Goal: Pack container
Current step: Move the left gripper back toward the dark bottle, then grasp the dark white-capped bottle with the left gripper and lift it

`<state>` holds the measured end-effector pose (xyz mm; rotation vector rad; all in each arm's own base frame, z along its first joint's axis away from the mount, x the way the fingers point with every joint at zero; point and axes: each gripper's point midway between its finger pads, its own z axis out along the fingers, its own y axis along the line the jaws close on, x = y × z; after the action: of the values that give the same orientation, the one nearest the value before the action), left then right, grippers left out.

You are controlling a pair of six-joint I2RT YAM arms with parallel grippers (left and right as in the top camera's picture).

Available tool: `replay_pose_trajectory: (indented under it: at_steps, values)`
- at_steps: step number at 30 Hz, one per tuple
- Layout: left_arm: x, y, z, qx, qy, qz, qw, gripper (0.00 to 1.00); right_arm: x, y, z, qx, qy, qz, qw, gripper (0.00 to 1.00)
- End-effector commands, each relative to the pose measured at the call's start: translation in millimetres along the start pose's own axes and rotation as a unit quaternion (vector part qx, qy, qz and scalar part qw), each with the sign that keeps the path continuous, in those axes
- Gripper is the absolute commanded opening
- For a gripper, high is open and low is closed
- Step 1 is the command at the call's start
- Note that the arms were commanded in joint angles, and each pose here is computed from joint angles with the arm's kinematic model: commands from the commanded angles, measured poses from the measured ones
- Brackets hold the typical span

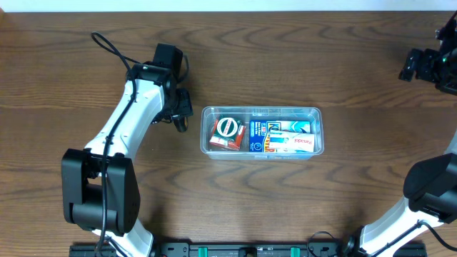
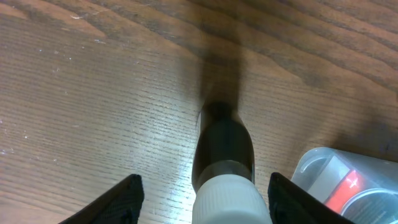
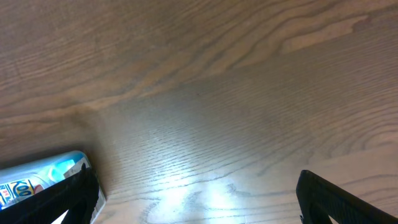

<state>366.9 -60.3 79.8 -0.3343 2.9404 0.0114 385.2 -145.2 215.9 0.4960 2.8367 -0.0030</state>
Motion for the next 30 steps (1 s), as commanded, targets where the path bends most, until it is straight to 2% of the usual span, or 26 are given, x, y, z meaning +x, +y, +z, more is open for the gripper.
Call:
replay_pose_trajectory:
  at_steps: [1, 4, 9, 13, 16, 25, 30]
  values:
    - [0, 2, 2, -0.002, 0.001, -0.006, 1.000, 0.55, -3, -1, -14, 0.002, -0.019, 0.008, 1.000, 0.99]
    - [-2, 2, 2, 0.000, -0.003, -0.007, 1.000, 0.42, -3, -1, -13, 0.002, -0.019, 0.008, 1.000, 0.99]
    - [0, 1, 2, 0.001, 0.000, -0.006, 1.000, 0.39, -3, -1, -14, 0.002, -0.019, 0.008, 1.000, 0.99]
    - [3, -6, 2, 0.022, 0.010, -0.005, 1.000, 0.21, -3, -1, -14, 0.002, -0.019, 0.008, 1.000, 0.99]
    - [5, -10, 2, 0.031, 0.014, -0.003, 0.999, 0.13, -3, -1, -14, 0.002, -0.019, 0.008, 1.000, 0.99]
    - [5, -10, -6, 0.033, 0.017, 0.011, 0.999, 0.11, -3, -1, -14, 0.002, -0.019, 0.008, 1.000, 0.99]
    - [-6, -13, -37, 0.044, -0.010, 0.028, 0.999, 0.11, -3, -1, -13, 0.002, -0.019, 0.008, 1.000, 0.99]
